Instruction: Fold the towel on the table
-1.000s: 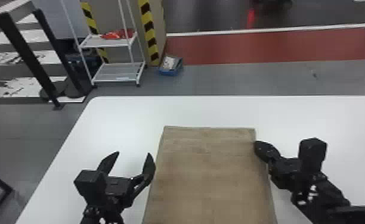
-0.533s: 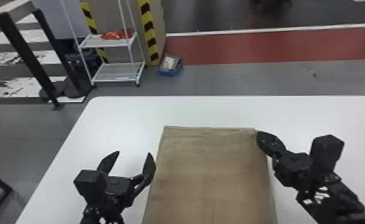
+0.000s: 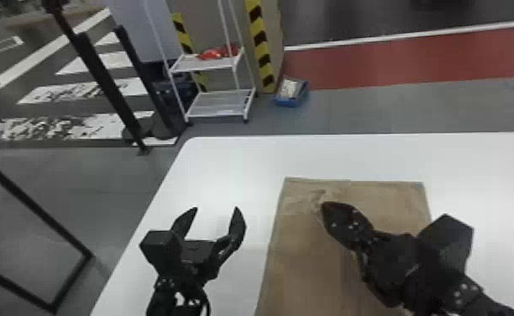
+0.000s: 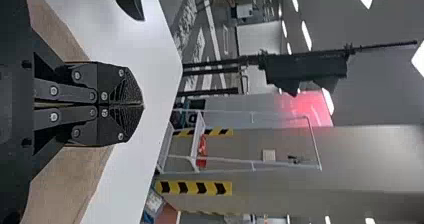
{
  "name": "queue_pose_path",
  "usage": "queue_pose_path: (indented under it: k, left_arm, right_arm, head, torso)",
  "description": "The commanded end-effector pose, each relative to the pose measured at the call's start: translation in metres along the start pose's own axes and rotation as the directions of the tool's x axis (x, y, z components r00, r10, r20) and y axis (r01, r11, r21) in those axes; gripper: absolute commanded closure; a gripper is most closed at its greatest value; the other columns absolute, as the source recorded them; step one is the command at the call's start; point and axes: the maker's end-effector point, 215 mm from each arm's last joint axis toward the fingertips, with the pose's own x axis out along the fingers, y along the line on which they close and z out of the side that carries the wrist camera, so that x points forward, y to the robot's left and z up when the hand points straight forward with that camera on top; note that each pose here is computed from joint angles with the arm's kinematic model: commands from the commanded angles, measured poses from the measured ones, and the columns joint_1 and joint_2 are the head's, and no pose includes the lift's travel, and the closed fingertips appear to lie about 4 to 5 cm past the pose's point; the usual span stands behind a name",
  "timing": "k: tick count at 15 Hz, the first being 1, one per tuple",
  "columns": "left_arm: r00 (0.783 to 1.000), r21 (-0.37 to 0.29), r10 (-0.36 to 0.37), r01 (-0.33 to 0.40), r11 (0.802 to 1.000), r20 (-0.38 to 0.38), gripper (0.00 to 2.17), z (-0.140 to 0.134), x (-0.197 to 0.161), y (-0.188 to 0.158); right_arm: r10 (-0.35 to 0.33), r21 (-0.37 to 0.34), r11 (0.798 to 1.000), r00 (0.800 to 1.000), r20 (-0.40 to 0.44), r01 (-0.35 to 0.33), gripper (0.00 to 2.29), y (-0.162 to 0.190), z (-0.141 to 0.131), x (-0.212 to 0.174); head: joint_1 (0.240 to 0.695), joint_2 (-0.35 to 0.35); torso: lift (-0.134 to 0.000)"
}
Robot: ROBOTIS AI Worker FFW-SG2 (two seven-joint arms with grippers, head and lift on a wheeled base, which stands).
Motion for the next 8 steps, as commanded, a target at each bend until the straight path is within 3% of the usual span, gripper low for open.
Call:
queue_pose_path:
  k: [1, 4, 5, 6, 7, 8]
  left_arm:
    - [0.994, -0.022, 0.101, -0.1, 0.995, 0.036, 0.04, 0.019, -0.002, 0.058]
    - [0.982, -0.045, 0.179, -0.177, 0.983, 0.058, 0.04, 0.032, -0.011, 0.106]
    - [0.98, -0.047, 0.189, -0.187, 0.981, 0.059, 0.04, 0.033, -0.012, 0.112]
    - [0.98, -0.049, 0.188, -0.185, 0.982, 0.059, 0.04, 0.033, -0.013, 0.112]
    - [0.981, -0.049, 0.186, -0.183, 0.982, 0.06, 0.04, 0.033, -0.013, 0.112]
    - [0.982, -0.048, 0.177, -0.175, 0.983, 0.059, 0.04, 0.033, -0.012, 0.109]
  right_arm:
    - [0.09, -0.077, 0.992, 0.991, -0.1, -0.098, 1.17, 0.057, -0.025, 0.013]
    - [0.173, -0.118, 0.973, 0.967, -0.186, -0.196, 1.1, 0.107, -0.059, 0.019]
    - [0.202, -0.121, 0.965, 0.954, -0.221, -0.232, 0.84, 0.118, -0.073, 0.018]
    - [0.222, -0.113, 0.96, 0.943, -0.248, -0.256, 0.34, 0.124, -0.081, 0.016]
    - [0.225, -0.101, 0.961, 0.941, -0.253, -0.257, 0.01, 0.124, -0.085, 0.012]
    - [0.206, -0.101, 0.967, 0.952, -0.228, -0.234, 0.0, 0.113, -0.074, 0.007]
  head:
    - [0.695, 0.35]
    - [0.695, 0.35]
    - [0.695, 0.35]
    - [0.695, 0.35]
    - [0.695, 0.35]
    - [0.695, 0.35]
  torso:
    - [-0.115]
    - [-0.115]
    - [-0.115]
    - [-0.115]
    - [-0.115]
    - [-0.115]
